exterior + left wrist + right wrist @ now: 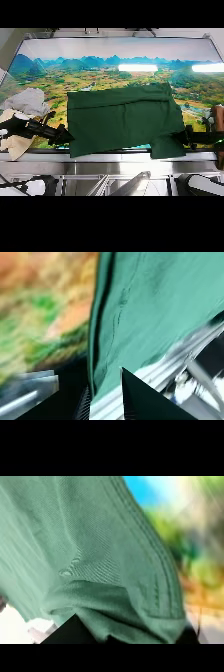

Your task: Fold the shirts.

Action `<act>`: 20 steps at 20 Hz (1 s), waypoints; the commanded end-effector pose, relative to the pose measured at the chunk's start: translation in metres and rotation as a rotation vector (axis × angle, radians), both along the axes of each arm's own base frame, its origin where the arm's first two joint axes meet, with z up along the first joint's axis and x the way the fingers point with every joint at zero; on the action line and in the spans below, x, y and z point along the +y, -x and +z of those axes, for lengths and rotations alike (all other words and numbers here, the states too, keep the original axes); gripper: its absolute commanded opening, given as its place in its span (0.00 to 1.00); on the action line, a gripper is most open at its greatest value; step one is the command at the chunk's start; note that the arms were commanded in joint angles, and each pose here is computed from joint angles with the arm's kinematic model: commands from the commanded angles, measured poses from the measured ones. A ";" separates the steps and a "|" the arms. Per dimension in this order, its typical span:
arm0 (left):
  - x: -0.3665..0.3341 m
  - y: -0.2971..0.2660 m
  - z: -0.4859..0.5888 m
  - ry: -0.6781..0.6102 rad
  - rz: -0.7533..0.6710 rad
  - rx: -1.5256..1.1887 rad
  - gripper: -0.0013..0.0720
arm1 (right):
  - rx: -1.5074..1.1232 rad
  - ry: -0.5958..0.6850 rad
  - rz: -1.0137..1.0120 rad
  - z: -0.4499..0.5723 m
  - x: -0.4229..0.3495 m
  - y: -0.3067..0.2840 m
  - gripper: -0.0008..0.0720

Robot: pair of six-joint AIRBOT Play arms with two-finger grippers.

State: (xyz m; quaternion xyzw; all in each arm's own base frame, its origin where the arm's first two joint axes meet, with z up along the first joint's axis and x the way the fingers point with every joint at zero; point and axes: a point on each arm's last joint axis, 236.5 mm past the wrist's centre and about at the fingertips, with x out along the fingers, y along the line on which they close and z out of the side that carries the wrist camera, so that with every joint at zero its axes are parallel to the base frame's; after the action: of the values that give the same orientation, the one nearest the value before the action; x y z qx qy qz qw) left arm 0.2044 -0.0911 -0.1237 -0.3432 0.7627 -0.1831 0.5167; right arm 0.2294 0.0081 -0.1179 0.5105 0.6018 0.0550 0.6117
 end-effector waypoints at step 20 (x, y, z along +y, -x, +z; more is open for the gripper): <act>0.018 -0.062 0.076 0.094 0.017 -0.161 0.05 | -0.354 -0.395 -0.038 0.132 0.036 -0.062 0.04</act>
State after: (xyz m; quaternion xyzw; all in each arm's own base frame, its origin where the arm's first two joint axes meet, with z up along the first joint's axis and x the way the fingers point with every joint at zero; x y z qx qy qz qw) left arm 0.2359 -0.0867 -0.0862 -0.3142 0.7554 -0.2231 0.5299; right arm 0.2706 0.0455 -0.0078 0.6034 0.4985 0.2227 0.5812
